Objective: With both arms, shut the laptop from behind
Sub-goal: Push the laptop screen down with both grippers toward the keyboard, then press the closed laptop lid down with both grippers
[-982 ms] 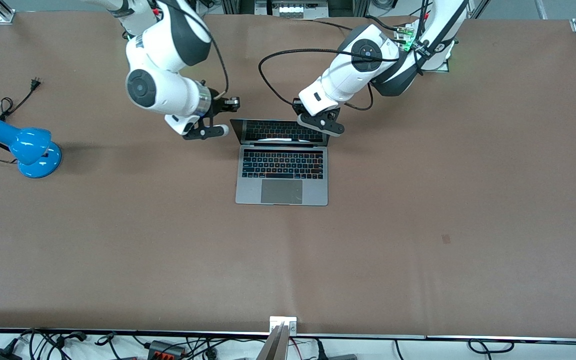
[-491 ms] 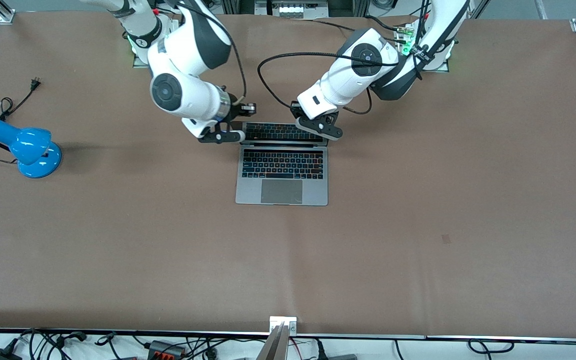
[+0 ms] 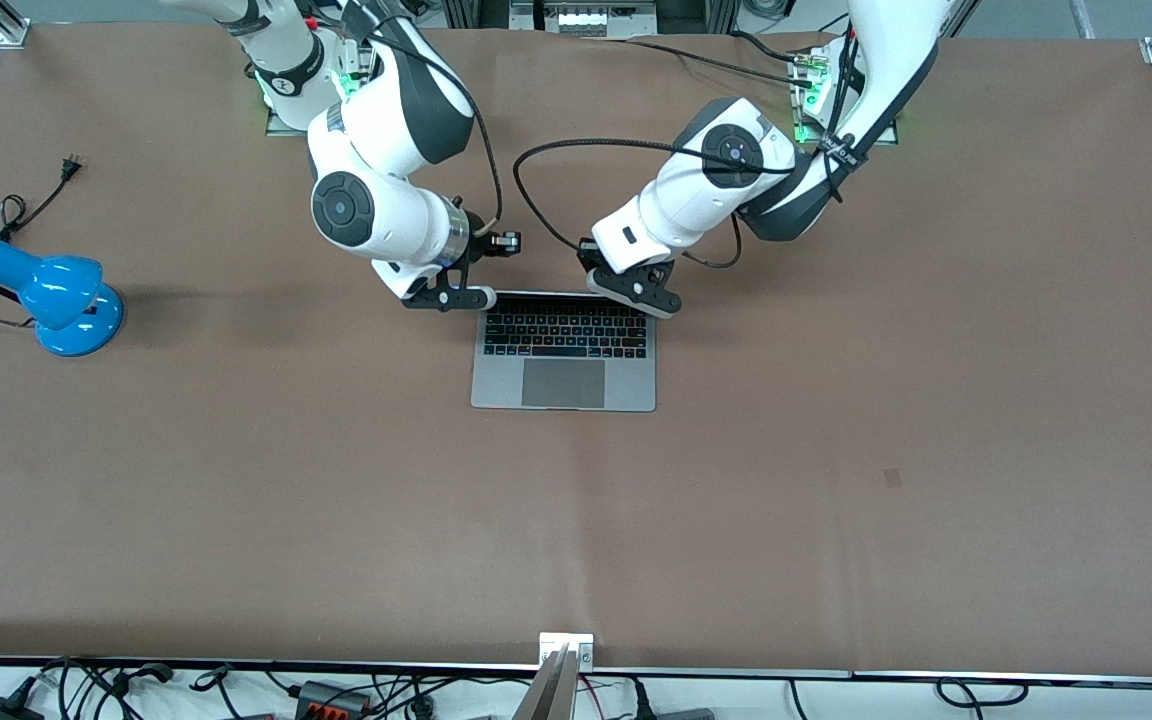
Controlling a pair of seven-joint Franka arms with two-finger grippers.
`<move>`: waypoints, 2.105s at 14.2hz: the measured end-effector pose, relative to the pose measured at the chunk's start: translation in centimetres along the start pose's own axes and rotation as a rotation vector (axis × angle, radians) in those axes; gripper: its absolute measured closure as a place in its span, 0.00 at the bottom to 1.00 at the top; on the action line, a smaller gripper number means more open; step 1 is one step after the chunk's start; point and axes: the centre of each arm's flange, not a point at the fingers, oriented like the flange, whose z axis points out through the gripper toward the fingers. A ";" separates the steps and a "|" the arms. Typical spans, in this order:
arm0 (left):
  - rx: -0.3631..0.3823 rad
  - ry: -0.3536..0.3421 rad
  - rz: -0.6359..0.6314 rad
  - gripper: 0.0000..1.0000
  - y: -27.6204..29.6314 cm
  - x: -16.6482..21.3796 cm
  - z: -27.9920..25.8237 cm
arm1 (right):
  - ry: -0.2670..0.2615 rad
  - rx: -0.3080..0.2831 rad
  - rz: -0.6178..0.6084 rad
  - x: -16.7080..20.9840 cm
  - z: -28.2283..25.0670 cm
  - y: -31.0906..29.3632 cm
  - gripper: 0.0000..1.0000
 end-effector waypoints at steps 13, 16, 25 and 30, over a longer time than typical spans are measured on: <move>0.026 0.114 0.064 0.99 -5.9 4.9 5.5 | 0.040 -0.071 0.028 8.9 4.7 0.8 0.99; 0.044 0.127 0.070 0.99 -8.1 5.2 8.1 | 0.063 -0.072 0.042 10.7 6.2 1.4 0.99; 0.071 0.177 0.088 0.99 -9.4 5.0 11.8 | 0.093 -0.120 0.045 13.1 10.5 3.1 0.99; 0.070 0.184 0.090 0.99 -9.4 5.0 11.9 | 0.116 -0.108 0.033 13.5 9.6 2.2 0.99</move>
